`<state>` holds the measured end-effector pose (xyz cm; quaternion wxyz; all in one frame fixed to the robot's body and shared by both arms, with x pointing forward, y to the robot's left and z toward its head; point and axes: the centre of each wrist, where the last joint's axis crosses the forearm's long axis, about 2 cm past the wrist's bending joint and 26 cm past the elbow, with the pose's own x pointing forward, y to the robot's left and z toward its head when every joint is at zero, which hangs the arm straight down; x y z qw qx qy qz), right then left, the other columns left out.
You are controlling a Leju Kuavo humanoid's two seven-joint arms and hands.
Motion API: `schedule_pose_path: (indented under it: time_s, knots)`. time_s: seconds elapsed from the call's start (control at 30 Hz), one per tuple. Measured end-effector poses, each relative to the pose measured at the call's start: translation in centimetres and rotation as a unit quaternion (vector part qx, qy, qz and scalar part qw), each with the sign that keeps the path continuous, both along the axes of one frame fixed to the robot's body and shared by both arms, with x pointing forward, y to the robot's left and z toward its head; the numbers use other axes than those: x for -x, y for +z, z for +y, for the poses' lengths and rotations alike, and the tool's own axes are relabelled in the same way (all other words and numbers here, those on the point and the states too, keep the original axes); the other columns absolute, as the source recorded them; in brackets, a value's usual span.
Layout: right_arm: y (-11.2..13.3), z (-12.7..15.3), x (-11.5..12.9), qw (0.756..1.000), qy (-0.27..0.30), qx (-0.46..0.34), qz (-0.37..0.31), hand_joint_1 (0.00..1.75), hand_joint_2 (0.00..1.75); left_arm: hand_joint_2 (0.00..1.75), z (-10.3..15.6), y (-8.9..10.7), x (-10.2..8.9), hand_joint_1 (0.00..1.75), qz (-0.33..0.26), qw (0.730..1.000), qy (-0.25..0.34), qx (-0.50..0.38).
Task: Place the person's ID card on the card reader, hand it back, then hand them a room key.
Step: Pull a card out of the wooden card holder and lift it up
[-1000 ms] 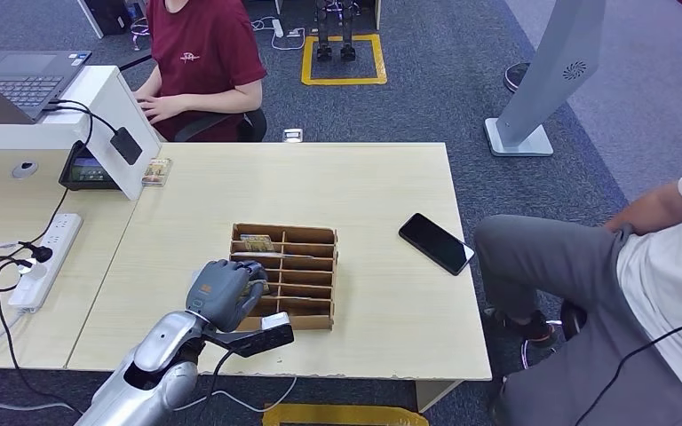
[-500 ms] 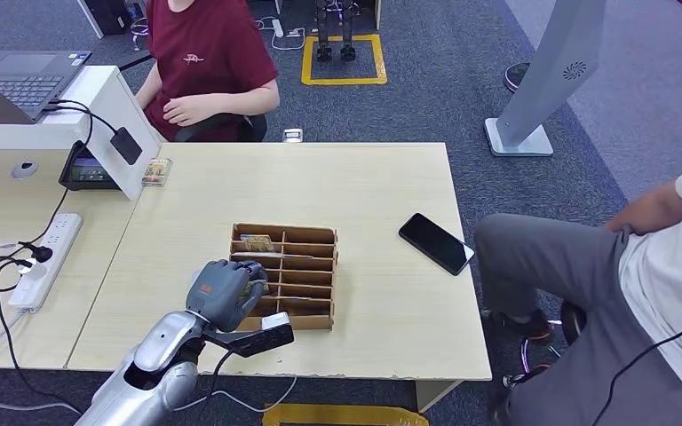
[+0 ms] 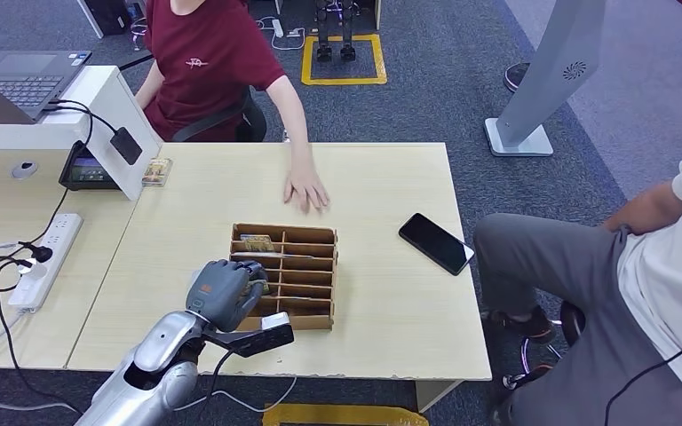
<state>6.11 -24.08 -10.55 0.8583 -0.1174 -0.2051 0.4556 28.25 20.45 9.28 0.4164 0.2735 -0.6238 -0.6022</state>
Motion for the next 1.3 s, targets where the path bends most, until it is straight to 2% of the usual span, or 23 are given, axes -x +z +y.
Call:
schedule_pose_path:
  time_s: [1.3]
  knots:
    - [0.0, 0.0, -0.01, 1.0, 0.0, 0.0, 0.0, 0.0, 1.75, 1.75, 0.0, -0.01, 0.0, 1.75, 0.0, 1.0, 0.0, 0.0]
